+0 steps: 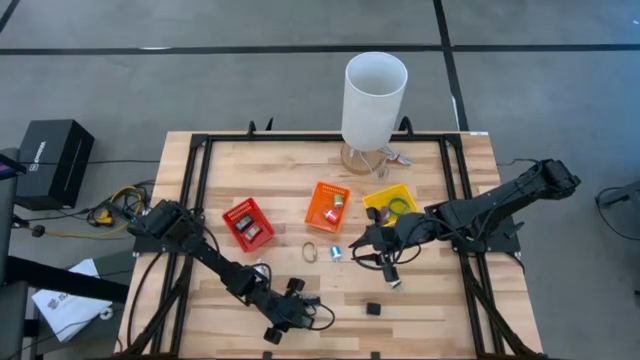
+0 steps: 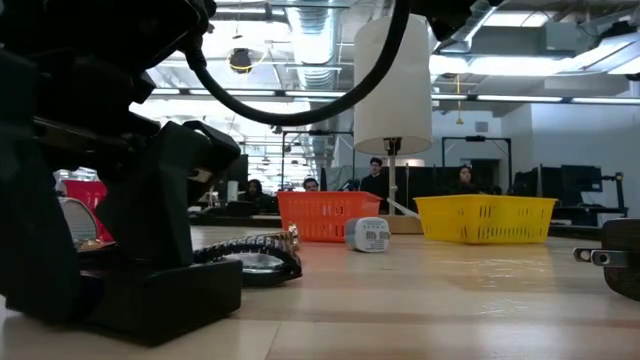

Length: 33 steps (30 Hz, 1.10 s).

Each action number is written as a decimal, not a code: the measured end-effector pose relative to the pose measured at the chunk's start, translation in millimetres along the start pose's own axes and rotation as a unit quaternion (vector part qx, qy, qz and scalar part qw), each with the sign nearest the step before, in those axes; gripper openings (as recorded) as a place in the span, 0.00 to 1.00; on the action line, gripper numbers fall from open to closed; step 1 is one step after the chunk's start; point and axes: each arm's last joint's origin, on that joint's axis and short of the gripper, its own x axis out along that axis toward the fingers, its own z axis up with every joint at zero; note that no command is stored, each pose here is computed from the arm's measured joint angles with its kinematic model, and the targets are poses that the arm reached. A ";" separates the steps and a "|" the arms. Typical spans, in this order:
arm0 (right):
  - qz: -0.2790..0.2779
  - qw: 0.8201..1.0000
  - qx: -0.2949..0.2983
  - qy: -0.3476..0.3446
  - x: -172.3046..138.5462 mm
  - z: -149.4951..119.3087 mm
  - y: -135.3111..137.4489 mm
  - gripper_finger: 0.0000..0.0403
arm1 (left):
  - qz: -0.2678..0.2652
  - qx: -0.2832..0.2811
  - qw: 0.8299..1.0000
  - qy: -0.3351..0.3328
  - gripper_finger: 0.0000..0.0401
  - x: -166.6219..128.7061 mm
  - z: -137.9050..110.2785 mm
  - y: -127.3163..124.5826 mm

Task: Pick & Place Office items
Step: Put the black digital clock into the red bin

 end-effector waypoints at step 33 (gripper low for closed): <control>0.000 1.000 -0.003 0.026 -0.1 -5.0 -0.1 0.33 | 0.235 -0.169 0.955 0.058 0.41 -164.3 -4.0 81.8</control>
